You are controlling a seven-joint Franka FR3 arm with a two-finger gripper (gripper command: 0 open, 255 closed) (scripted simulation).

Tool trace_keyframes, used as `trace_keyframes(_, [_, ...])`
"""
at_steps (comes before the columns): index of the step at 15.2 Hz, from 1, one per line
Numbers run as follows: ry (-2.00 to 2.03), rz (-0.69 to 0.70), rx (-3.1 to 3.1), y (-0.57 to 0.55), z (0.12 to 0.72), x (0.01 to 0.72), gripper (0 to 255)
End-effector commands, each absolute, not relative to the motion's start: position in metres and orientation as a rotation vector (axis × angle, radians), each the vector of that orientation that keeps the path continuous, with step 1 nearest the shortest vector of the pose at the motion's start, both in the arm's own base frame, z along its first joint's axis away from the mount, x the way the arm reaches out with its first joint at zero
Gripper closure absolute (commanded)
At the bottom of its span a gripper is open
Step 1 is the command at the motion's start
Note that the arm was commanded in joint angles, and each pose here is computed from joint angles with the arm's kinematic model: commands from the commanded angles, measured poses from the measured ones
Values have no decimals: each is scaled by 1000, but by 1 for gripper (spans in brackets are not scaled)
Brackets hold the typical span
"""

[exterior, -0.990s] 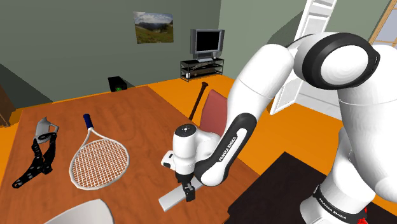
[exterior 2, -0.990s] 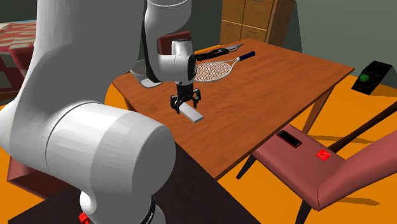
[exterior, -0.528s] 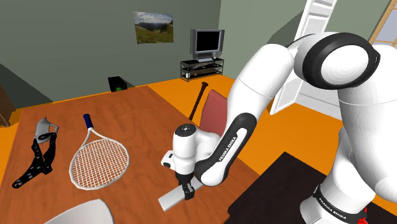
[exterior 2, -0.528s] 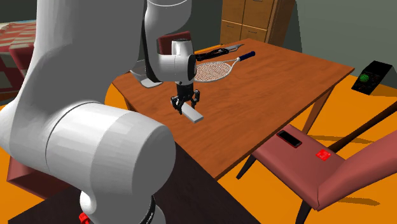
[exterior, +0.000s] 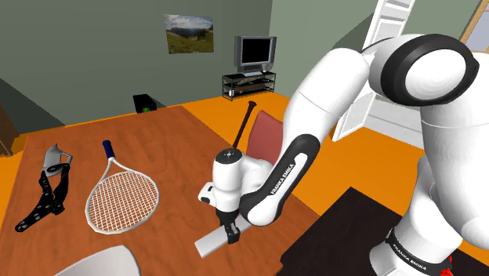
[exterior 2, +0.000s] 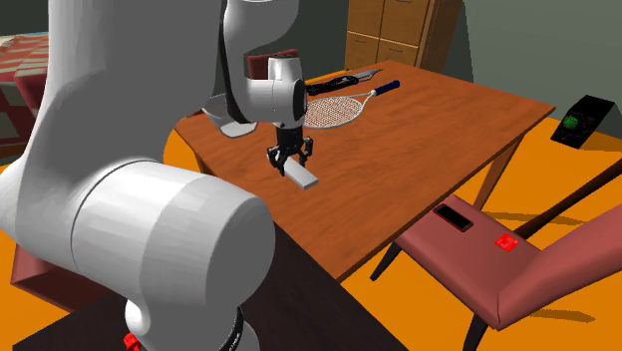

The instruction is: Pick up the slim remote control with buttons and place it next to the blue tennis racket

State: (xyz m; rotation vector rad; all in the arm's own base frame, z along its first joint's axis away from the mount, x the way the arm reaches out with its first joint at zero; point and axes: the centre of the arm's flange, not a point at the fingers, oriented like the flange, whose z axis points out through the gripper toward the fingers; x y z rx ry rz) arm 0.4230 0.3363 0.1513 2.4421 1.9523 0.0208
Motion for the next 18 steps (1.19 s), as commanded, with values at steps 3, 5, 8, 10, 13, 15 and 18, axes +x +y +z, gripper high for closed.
trace_keyframes(3, [1952, 21, 2442, 336, 173, 423, 255])
trace_keyframes(5, [1952, 21, 2442, 336, 184, 423, 255])
trace_keyframes(8, [1952, 21, 2442, 336, 199, 423, 255])
trace_keyframes(10, [1952, 21, 2442, 336, 210, 423, 255])
trace_keyframes(13, [1952, 21, 2442, 336, 226, 423, 255])
trace_keyframes(15, [1952, 21, 2442, 336, 236, 423, 255])
trace_keyframes(18, [1952, 21, 2442, 336, 252, 423, 255])
